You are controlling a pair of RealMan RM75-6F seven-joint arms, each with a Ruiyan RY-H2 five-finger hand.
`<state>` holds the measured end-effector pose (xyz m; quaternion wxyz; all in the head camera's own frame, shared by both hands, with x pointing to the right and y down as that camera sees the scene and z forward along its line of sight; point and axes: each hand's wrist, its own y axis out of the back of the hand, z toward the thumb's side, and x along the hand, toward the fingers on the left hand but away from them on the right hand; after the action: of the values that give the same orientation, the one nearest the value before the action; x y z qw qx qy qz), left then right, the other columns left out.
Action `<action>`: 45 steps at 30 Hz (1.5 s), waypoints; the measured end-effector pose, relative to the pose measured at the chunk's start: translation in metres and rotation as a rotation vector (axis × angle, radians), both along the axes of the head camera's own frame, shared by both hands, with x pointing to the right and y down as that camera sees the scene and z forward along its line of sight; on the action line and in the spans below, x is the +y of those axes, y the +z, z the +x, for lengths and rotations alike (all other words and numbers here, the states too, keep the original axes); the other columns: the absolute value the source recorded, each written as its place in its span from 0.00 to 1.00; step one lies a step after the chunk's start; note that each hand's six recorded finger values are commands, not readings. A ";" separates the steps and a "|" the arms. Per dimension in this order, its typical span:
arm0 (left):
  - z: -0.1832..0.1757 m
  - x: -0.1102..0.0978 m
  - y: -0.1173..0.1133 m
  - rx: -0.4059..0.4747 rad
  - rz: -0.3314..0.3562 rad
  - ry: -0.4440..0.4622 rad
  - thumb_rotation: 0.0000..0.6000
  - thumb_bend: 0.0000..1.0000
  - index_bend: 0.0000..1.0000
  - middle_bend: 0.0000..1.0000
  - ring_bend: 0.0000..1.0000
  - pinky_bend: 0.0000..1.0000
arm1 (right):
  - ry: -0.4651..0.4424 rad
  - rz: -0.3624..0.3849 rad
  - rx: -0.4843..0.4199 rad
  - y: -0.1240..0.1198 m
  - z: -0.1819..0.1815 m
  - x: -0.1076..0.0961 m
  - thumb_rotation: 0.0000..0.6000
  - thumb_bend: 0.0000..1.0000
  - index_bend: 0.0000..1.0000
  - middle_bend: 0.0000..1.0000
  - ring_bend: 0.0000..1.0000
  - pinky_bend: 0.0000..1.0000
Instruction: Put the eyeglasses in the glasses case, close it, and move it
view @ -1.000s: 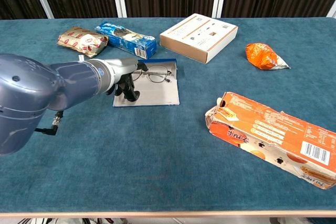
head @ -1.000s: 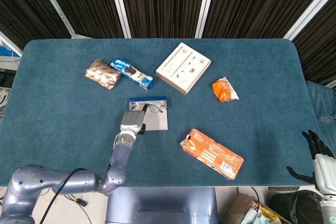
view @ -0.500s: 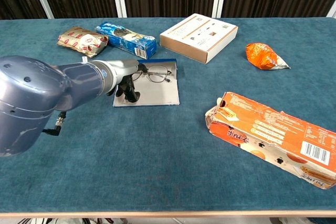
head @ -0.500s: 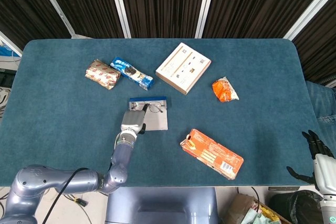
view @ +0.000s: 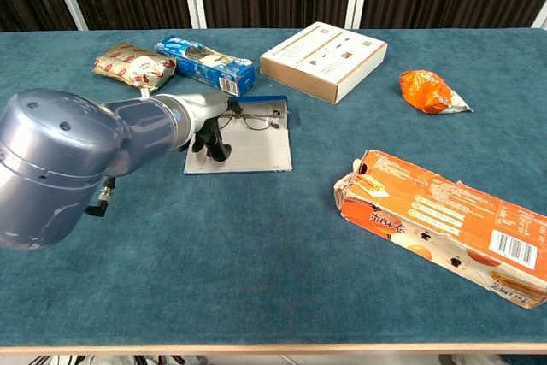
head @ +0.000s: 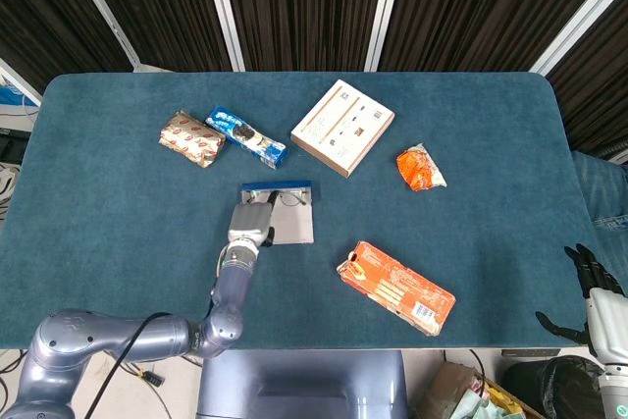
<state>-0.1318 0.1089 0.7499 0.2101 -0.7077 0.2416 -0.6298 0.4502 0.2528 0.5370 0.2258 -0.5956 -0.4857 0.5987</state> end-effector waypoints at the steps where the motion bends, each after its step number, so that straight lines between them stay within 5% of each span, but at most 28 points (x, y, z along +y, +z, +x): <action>1: 0.000 -0.001 0.000 0.000 0.001 -0.001 1.00 0.53 0.00 0.78 0.75 0.77 | 0.001 0.000 0.000 0.000 0.000 0.000 1.00 0.26 0.09 0.04 0.12 0.16; 19: 0.005 -0.001 -0.005 -0.003 0.024 0.020 1.00 0.52 0.00 0.73 0.72 0.77 | 0.000 -0.006 -0.003 0.001 -0.001 0.000 1.00 0.26 0.09 0.04 0.12 0.16; 23: 0.008 0.005 -0.013 0.008 0.042 0.048 1.00 0.48 0.09 0.67 0.66 0.73 | 0.000 -0.005 -0.003 0.001 0.000 0.000 1.00 0.26 0.09 0.04 0.12 0.16; 28: 0.007 0.012 -0.027 0.026 0.065 0.081 1.00 0.36 0.13 0.52 0.49 0.56 | 0.003 -0.004 -0.004 0.001 0.000 -0.001 1.00 0.26 0.09 0.04 0.12 0.16; 34: -0.004 0.024 -0.047 0.029 0.059 0.115 1.00 0.26 0.07 0.17 0.13 0.27 | 0.002 -0.001 -0.004 0.000 0.000 -0.001 1.00 0.26 0.09 0.04 0.12 0.16; 37: -0.014 0.026 -0.056 0.030 0.055 0.115 1.00 0.24 0.02 0.10 0.04 0.17 | 0.003 0.000 -0.002 0.000 -0.001 -0.001 1.00 0.26 0.09 0.04 0.12 0.16; 45: -0.021 0.022 -0.071 0.073 0.121 0.121 1.00 0.18 0.00 0.05 0.00 0.03 | 0.009 -0.003 -0.006 0.001 -0.001 0.000 1.00 0.26 0.09 0.04 0.12 0.16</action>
<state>-0.1526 0.1305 0.6792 0.2811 -0.7294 0.2437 -0.5741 0.4488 0.2526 0.5381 0.2209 -0.5955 -0.4881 0.5986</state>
